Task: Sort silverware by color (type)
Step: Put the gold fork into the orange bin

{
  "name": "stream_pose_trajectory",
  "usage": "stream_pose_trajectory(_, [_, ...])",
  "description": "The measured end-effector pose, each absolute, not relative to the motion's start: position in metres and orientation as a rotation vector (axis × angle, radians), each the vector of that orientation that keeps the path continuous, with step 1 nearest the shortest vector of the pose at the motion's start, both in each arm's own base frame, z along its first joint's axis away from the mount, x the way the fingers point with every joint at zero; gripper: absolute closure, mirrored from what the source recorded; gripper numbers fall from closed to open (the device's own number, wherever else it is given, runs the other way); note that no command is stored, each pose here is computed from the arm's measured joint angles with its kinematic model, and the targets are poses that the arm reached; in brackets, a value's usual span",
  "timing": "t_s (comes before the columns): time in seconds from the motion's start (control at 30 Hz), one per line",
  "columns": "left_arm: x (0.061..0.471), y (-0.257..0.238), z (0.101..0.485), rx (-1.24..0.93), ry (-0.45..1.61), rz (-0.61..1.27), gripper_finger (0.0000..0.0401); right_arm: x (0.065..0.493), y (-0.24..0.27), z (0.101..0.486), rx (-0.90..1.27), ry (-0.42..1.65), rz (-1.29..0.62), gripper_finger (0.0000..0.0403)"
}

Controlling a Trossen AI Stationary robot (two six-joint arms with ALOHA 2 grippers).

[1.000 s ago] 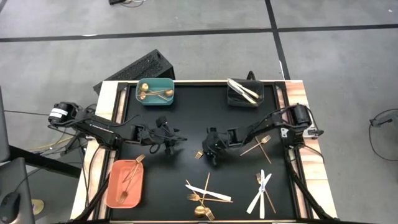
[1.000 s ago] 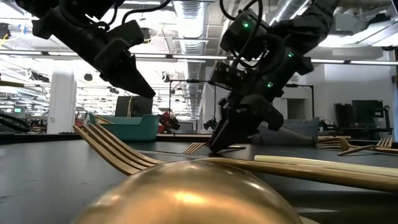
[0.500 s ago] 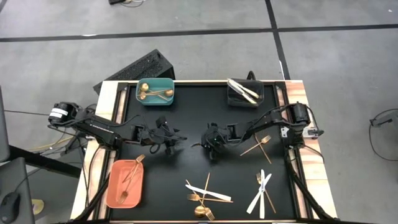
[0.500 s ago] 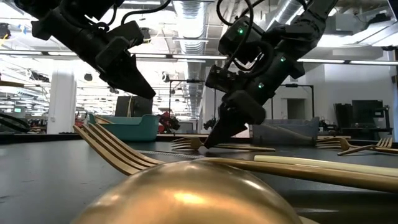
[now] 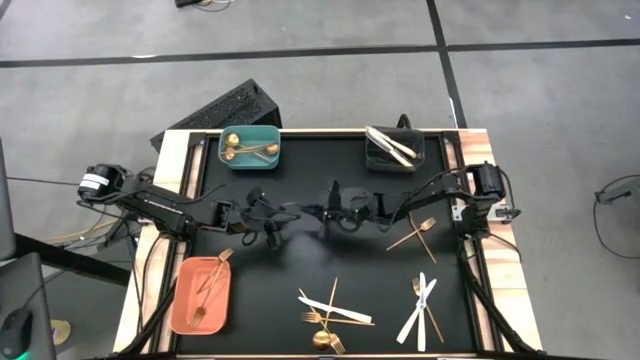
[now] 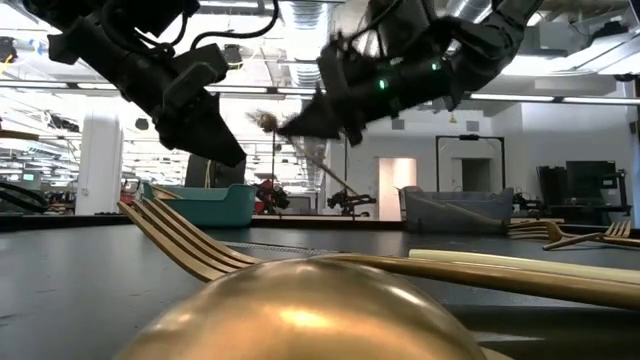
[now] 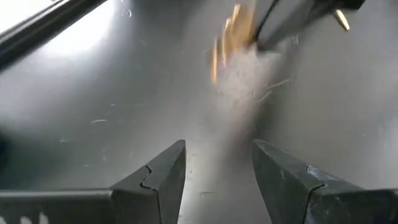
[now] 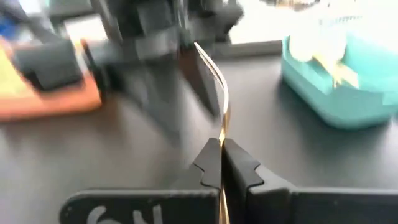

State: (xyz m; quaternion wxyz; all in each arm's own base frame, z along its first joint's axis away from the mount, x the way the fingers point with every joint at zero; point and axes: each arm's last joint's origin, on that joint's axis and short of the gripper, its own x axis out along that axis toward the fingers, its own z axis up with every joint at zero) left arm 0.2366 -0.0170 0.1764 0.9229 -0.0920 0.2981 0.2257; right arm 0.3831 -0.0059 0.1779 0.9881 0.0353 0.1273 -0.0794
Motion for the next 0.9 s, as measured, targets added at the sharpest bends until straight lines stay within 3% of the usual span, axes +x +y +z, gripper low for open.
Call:
stream_pose_trajectory(0.33, [0.246,-0.019,0.189,-0.161,0.464,0.428,0.0232,0.366,0.0,0.199,0.101,-0.186,-0.105,0.0381])
stream_pose_trajectory(0.63, [0.259,-0.026,0.22,-0.045,0.184,0.236,0.0232,0.362,0.015,0.202,0.059,-0.242,-0.026,0.0381])
stream_pose_trajectory(0.9, [0.259,-0.026,0.224,-0.05,0.14,0.219,0.0232,0.36,0.021,0.206,0.038,-0.284,-0.009,0.0381])
